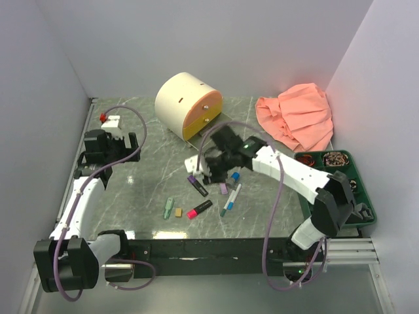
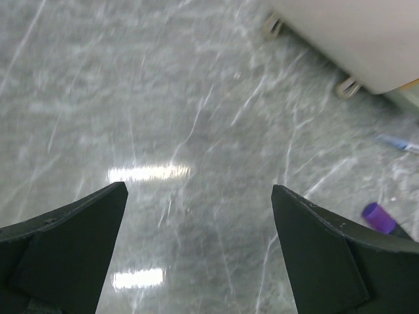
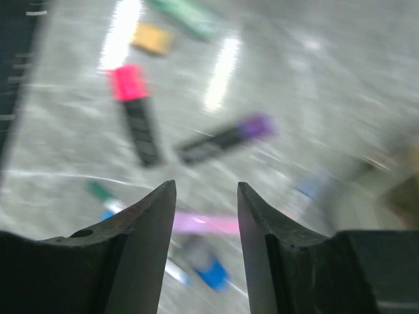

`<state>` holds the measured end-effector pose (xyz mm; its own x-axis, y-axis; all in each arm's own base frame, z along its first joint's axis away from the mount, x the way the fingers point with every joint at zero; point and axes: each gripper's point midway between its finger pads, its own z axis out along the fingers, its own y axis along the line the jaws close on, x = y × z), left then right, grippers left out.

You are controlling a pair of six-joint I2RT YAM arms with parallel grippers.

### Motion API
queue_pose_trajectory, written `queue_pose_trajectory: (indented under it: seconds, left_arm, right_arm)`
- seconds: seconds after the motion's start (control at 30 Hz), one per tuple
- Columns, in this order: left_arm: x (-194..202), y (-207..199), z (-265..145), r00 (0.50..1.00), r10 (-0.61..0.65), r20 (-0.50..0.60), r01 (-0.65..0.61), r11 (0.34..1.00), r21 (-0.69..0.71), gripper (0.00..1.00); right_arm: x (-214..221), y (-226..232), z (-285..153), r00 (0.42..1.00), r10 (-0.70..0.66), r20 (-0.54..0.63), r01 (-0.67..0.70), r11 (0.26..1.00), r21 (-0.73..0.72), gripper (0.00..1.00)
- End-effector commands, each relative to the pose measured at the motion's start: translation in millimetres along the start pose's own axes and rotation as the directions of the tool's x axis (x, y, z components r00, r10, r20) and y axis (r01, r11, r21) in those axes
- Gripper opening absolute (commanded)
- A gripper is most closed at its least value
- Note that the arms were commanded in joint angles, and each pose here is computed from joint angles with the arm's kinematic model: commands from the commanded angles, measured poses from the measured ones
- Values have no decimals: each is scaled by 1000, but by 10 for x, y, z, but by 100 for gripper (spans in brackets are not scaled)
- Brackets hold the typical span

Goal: Sort the stationery into containers
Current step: Pick up the stationery from the center of the board.

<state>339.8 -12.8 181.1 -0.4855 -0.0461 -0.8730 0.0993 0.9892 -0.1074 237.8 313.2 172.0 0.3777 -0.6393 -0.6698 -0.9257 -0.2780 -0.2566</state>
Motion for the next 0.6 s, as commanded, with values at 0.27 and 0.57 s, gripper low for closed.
queue_pose_trajectory:
  seconds: [0.27, 0.57]
  left_arm:
    - [153, 360, -191, 997, 62, 43, -53, 981, -186, 100]
    - [144, 428, -291, 996, 67, 59, -52, 973, -225, 100]
  right_arm:
    - [-403, 317, 1096, 998, -16, 55, 28, 973, -228, 59]
    - [-567, 504, 1413, 939, 337, 68, -338, 941, -7, 100]
